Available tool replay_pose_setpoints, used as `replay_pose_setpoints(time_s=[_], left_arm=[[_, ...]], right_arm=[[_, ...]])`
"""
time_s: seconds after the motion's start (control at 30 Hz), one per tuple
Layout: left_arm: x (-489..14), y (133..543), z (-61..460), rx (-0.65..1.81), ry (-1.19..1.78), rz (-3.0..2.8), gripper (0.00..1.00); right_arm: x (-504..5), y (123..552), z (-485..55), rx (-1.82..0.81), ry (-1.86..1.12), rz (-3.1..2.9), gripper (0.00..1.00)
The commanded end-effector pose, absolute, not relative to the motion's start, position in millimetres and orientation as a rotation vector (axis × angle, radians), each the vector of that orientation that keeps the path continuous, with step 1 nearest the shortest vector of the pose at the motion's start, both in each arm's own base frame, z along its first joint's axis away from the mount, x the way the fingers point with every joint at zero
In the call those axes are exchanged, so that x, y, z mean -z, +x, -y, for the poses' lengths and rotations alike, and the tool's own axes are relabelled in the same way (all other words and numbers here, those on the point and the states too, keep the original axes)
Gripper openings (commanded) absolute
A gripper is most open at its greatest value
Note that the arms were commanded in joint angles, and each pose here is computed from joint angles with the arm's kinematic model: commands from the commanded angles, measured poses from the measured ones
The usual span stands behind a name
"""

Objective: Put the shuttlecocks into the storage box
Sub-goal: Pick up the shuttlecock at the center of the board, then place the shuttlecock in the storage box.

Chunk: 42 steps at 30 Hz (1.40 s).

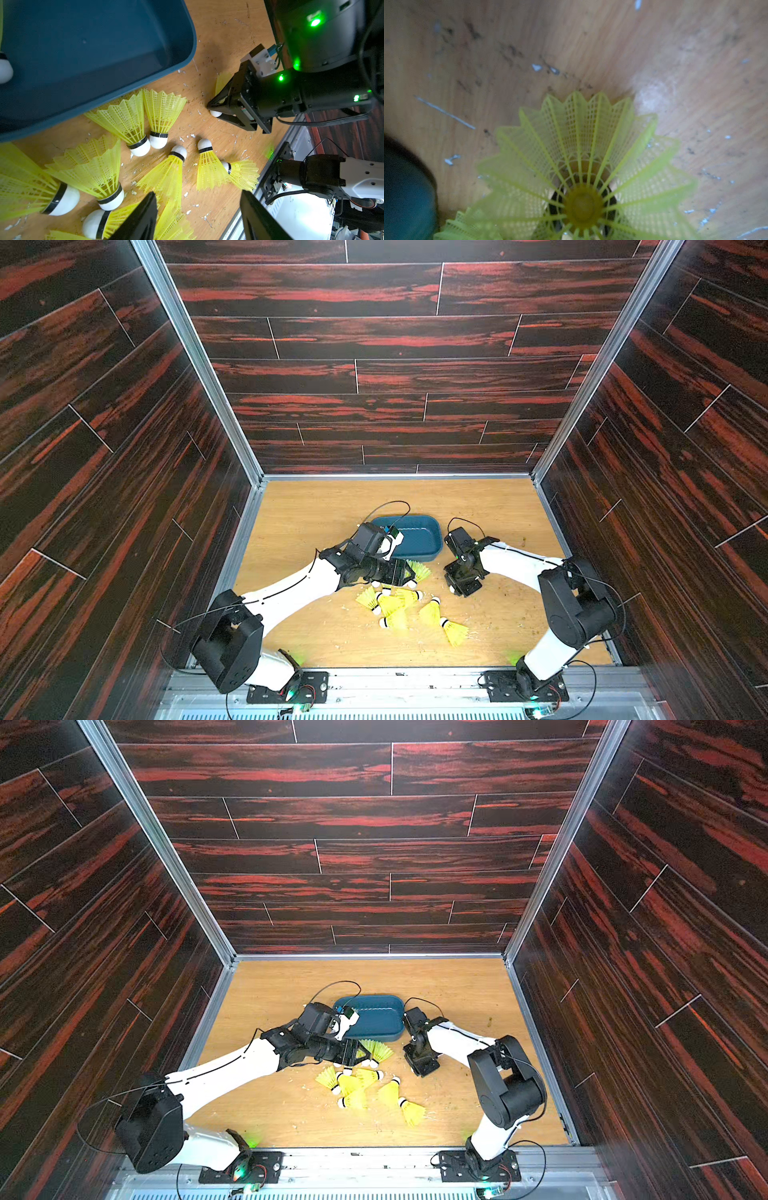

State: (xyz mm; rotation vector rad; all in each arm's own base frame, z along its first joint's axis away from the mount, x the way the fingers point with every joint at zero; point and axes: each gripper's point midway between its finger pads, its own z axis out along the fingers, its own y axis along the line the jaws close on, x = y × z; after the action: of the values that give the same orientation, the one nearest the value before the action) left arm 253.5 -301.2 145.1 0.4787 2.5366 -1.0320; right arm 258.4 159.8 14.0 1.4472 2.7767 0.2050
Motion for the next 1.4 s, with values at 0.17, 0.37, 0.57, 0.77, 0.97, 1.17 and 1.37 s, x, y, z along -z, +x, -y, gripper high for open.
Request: replay_pose_setpoints(time_s=[0.17,0.37,0.57,0.77,0.97,1.17,1.37], left_arm=[[-166,263,302,1.081,0.348,-2.476,0.67],[-187,292,294,1.130,0.153,-2.430,0.67],[-201,327,260,1.114,-0.046,-2.389,0.67],[-198,348,232,1.053,-0.185,-2.389,0.67],[-190,364,216,1.051,-0.311,-2.399,0.67],[-177,372,208,1.038,-0.395,-2.437,0.67],[-164,371,204,1.012,-0.423,-2.485,0.67]], right_arm=[[-56,282,-145,-0.106,1.175,-2.736,0.21],[-125,317,-167,-0.137,0.727,-2.636,0.19],[-165,336,-221,-0.113,0.308,-2.590,0.20],[-169,348,-264,-0.121,0.045,-2.616,0.20],[-150,353,-278,-0.079,-0.081,-2.685,0.21],[-125,352,-284,-0.026,-0.139,-2.761,0.21],[-108,358,-283,0.051,-0.168,-2.798,0.21]])
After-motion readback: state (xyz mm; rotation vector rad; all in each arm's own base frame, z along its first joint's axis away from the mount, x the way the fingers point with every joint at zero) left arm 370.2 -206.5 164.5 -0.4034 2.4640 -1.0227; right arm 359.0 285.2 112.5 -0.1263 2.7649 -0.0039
